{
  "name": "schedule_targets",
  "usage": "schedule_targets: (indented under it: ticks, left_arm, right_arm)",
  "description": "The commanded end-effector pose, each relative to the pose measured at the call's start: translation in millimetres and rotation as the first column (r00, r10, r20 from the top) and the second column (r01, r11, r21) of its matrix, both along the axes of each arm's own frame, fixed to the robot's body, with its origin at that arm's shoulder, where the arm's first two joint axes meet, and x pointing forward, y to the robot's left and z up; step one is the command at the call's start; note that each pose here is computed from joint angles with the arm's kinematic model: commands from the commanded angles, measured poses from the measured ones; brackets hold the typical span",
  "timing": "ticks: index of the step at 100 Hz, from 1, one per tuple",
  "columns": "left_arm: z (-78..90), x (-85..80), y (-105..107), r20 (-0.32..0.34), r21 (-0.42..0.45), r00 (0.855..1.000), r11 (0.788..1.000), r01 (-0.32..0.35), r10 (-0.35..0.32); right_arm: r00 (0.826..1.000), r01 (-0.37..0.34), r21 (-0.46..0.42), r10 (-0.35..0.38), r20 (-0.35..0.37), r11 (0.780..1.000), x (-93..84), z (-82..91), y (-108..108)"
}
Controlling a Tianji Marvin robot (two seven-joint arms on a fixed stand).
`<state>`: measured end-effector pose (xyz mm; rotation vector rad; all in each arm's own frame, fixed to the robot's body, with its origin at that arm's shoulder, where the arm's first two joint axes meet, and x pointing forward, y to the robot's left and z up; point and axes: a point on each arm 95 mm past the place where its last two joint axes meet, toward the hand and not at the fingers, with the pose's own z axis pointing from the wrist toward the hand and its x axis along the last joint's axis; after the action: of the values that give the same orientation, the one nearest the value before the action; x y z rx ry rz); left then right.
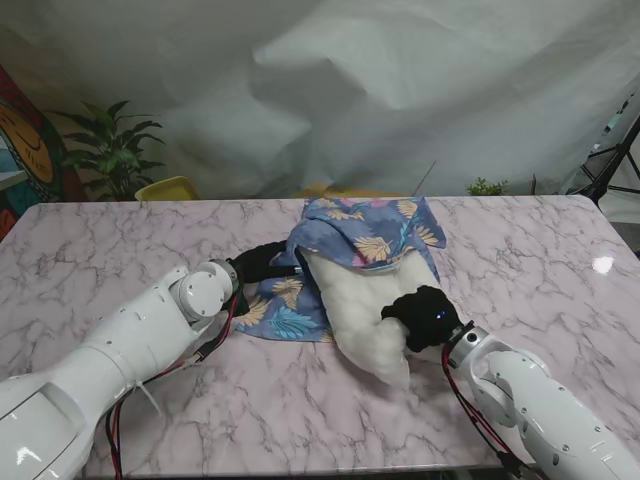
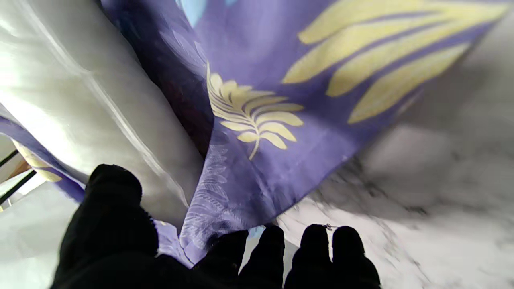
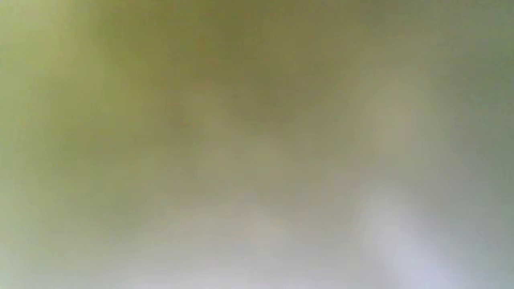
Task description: Put a pillowcase on a pillow
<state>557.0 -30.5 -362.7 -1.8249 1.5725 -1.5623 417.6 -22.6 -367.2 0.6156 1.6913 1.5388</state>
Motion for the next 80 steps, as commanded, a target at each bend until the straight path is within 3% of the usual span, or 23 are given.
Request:
schedule_targets:
  ticks: [1,16,31,56,80]
  left_arm:
    - [-3.3,-2.0,-12,-0.001,0.049,0.999,0.998,0.051,-0.051]
    - [-11.2,0.2,-14,0.019,0.106,0.997,0.992,0.068,-0.070]
    - [-18.9,1.8,-19,0.072,0.114,0.996,0.993,0.038,-0.047]
    - [-32.0,-5.4,-28,0.108,0.015,0.992,0.998,-0.061,0.059]
    - [-39.1,-11.2,-29,0.109,-0.032,0.992,0.997,-0.066,0.069]
  right_arm:
    - [1.000,0.005,-0.017,-0.005,-0.016,1.000,-7.3,-9.9,-7]
    - [1.000,-0.014,0.017,0.013,0.022,1.000,-8.5,-7.5,-8]
    - [0.999,-0.015,0.032,0.013,0.047,0.999,-11.0,-4.2,-12]
    - [0.997,-0.003,0.054,-0.002,0.080,0.999,-11.4,-1.7,-11]
    - [0.995,0.008,0.078,-0.016,0.098,0.997,-10.3,-1.4,-9]
